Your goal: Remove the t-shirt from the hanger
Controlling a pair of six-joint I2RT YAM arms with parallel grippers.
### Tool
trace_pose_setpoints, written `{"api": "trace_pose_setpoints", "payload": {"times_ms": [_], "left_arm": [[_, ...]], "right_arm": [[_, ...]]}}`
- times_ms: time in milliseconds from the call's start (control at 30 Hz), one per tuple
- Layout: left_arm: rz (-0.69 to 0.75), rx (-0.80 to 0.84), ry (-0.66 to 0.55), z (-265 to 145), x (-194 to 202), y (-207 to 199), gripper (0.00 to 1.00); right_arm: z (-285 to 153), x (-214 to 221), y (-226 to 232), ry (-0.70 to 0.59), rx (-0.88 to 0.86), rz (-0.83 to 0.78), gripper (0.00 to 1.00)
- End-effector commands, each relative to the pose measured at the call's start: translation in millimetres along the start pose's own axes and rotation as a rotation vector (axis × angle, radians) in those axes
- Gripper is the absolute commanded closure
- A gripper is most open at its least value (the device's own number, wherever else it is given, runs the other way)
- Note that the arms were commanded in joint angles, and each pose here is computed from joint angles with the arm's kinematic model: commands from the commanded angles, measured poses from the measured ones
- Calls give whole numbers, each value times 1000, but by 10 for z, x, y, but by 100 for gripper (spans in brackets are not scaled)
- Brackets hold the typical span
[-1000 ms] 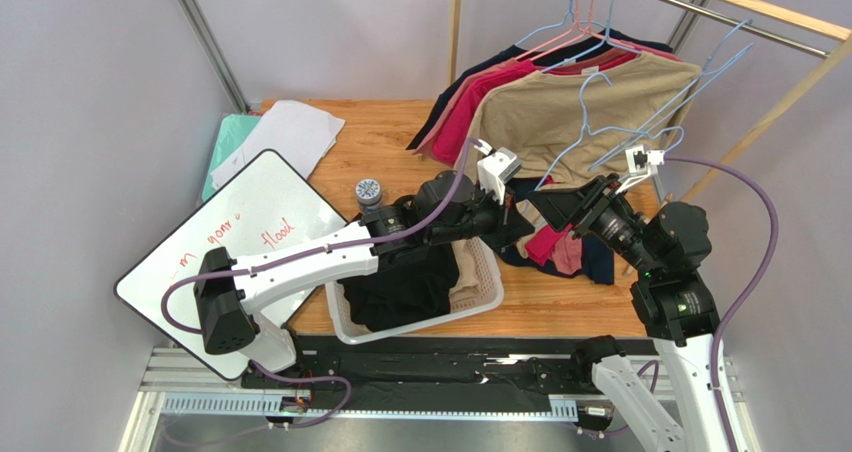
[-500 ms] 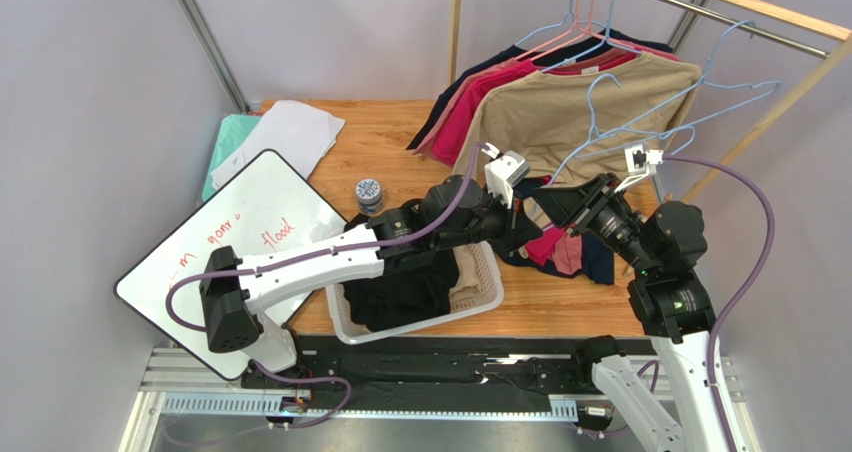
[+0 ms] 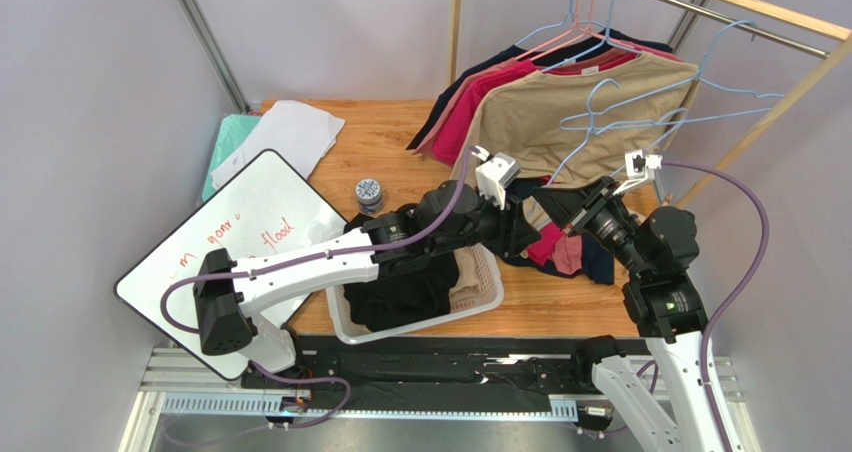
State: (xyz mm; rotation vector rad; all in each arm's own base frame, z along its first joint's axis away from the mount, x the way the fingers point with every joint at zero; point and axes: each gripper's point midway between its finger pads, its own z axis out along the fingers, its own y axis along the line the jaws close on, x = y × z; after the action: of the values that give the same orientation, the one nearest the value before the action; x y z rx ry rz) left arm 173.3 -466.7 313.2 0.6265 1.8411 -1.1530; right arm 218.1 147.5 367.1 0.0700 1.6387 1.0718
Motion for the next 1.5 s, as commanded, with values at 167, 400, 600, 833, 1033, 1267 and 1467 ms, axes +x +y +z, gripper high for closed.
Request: {"api": "trace_pose_setpoints", "payload": {"times_ms": [167, 400, 600, 833, 1033, 1267, 1467], "left_arm": [[14, -25, -115, -615, -241, 27, 37], [6, -85, -107, -911, -25, 256, 38], [3, -103, -113, -1087, 31, 332, 38], [3, -111, -104, -1146, 89, 369, 39], [1, -119, -81, -1143, 177, 406, 39], [-2, -139, -76, -1199, 217, 460, 39], [6, -146, -66, -1212, 226, 471, 39]], "right_arm": [[6, -240, -103, -139, 26, -209, 100], [93, -391, -139, -156, 21, -285, 100], [54, -600, -314, -201, 67, -264, 100], [14, -780, -399, -234, 106, -300, 100], [12, -1001, -475, -268, 106, -275, 100], [-70, -1312, -523, -346, 75, -272, 100], [-61, -1476, -516, -360, 53, -280, 100]]}}
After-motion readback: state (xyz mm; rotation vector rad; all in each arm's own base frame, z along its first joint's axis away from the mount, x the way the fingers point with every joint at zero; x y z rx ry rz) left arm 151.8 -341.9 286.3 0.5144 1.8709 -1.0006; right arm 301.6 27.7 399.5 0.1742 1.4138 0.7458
